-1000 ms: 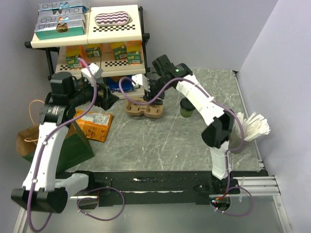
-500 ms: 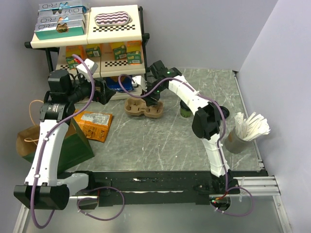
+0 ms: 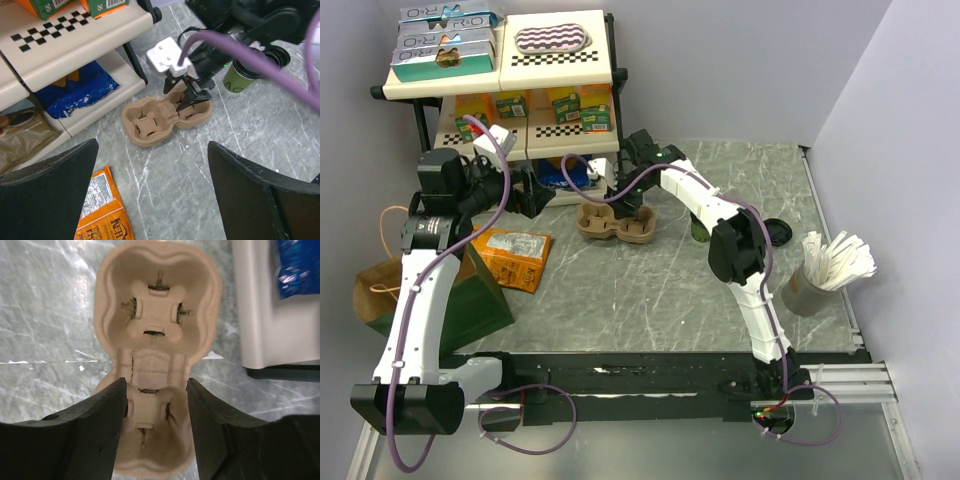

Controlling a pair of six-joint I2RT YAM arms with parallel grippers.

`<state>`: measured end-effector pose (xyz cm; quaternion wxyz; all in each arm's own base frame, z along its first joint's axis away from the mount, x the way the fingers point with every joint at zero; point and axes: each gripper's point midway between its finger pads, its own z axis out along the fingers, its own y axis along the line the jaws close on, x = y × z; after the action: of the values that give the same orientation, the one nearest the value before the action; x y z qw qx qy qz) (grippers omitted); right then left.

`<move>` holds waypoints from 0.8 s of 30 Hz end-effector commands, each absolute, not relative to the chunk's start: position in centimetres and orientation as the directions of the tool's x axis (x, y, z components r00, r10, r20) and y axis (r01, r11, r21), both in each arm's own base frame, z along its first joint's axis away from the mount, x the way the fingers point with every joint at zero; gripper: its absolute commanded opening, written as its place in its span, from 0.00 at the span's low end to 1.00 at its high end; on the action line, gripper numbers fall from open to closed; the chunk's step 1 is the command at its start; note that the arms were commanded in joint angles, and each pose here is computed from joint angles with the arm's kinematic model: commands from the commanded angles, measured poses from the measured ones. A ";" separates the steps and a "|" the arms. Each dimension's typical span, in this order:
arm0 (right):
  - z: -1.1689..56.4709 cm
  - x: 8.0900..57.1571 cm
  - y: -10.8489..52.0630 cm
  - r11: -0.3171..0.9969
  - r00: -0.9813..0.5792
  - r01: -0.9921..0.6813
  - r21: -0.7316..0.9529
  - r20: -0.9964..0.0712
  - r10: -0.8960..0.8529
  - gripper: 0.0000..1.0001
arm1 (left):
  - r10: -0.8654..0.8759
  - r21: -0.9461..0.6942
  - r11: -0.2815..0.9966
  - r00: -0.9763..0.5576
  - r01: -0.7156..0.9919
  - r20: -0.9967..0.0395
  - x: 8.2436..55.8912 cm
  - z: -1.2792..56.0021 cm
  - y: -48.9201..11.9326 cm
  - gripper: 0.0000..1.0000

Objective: Pack the takeout coffee

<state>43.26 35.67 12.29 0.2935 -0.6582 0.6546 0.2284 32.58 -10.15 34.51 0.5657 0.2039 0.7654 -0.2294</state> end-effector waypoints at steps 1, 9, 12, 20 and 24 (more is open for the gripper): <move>12.5 43.8 36.4 -0.008 0.093 -0.992 -0.125 -0.690 -0.718 0.58 | 0.033 -0.142 0.796 -0.277 0.588 -0.960 31.6 34.8 -10.5 0.97; 11.1 43.6 36.2 -0.025 0.092 -0.994 -0.110 -0.669 -0.737 0.58 | 0.017 -0.163 0.809 -0.300 0.565 -0.954 31.4 33.9 -9.8 0.96; 10.4 43.4 36.1 -0.035 0.092 -0.994 -0.099 -0.660 -0.745 0.58 | 0.016 -0.165 0.812 -0.303 0.560 -0.953 31.3 33.7 -9.6 0.96; 9.7 43.7 36.1 -0.053 0.112 -0.992 -0.111 -0.644 -0.757 0.57 | -0.024 -0.202 0.820 -0.321 0.535 -0.947 31.2 33.5 -9.0 0.96; 9.2 43.7 36.1 -0.060 0.117 -0.992 -0.110 -0.636 -0.762 0.57 | -0.035 -0.213 0.823 -0.327 0.527 -0.944 31.2 33.3 -8.8 0.96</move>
<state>43.31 35.47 8.50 0.2586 -0.6826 0.6478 0.2178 31.72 -8.65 32.40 0.5481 0.1628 0.7849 -0.2389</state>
